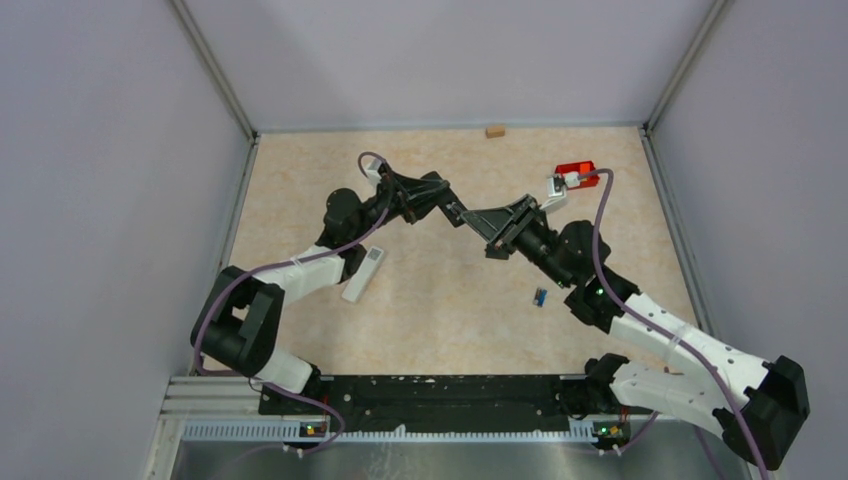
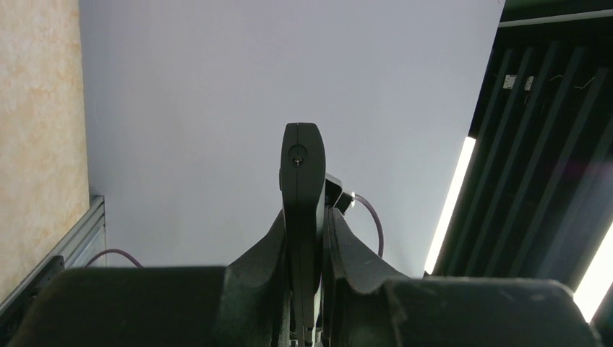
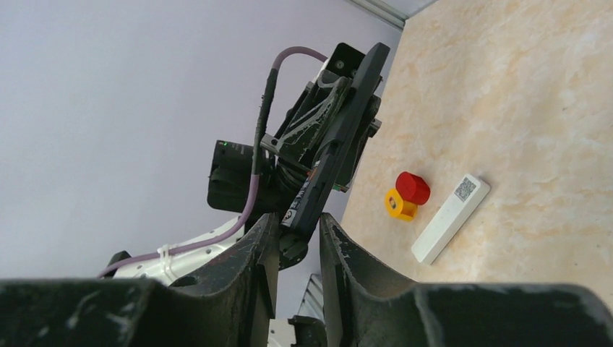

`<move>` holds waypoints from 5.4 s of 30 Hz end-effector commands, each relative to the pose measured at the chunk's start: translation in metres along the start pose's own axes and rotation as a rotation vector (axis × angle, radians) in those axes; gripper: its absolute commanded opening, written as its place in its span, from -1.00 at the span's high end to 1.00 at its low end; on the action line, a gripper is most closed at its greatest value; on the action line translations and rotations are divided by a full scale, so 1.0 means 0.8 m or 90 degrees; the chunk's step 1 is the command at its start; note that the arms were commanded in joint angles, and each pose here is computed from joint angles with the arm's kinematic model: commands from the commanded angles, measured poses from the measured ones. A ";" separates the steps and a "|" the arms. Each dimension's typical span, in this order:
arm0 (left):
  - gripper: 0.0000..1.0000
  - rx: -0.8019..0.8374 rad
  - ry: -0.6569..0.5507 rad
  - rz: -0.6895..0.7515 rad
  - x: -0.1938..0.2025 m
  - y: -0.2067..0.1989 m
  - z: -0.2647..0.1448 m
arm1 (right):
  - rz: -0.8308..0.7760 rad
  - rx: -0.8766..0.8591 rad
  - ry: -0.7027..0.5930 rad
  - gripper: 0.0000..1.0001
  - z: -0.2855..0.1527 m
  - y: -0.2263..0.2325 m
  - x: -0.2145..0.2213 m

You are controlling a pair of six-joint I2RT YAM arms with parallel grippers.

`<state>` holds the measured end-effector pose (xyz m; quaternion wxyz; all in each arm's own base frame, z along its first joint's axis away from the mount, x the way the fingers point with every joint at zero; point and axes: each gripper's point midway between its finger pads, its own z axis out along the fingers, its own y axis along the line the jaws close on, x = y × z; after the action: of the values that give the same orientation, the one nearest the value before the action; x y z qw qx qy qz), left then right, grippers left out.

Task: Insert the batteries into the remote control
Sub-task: Load the battery into the remote control, then adjust the battery cover at the center of the board.

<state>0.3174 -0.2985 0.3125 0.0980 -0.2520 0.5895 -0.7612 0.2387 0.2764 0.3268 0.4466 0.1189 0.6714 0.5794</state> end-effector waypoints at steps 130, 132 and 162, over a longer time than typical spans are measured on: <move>1.00 -0.173 -0.051 0.534 -0.061 0.006 -0.101 | -0.265 0.483 0.316 0.69 0.041 -0.371 -0.071; 1.00 -0.170 -0.042 0.538 -0.060 0.007 -0.100 | -0.260 0.506 0.334 0.68 0.037 -0.393 -0.063; 1.00 -0.202 -0.029 0.560 -0.063 0.024 -0.106 | -0.247 0.491 0.434 0.52 -0.029 -0.380 0.021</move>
<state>0.3123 -0.2101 0.2461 0.3502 -0.0295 0.7622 -0.5436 0.3151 0.1745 0.0236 0.1741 -0.0356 0.9599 0.2167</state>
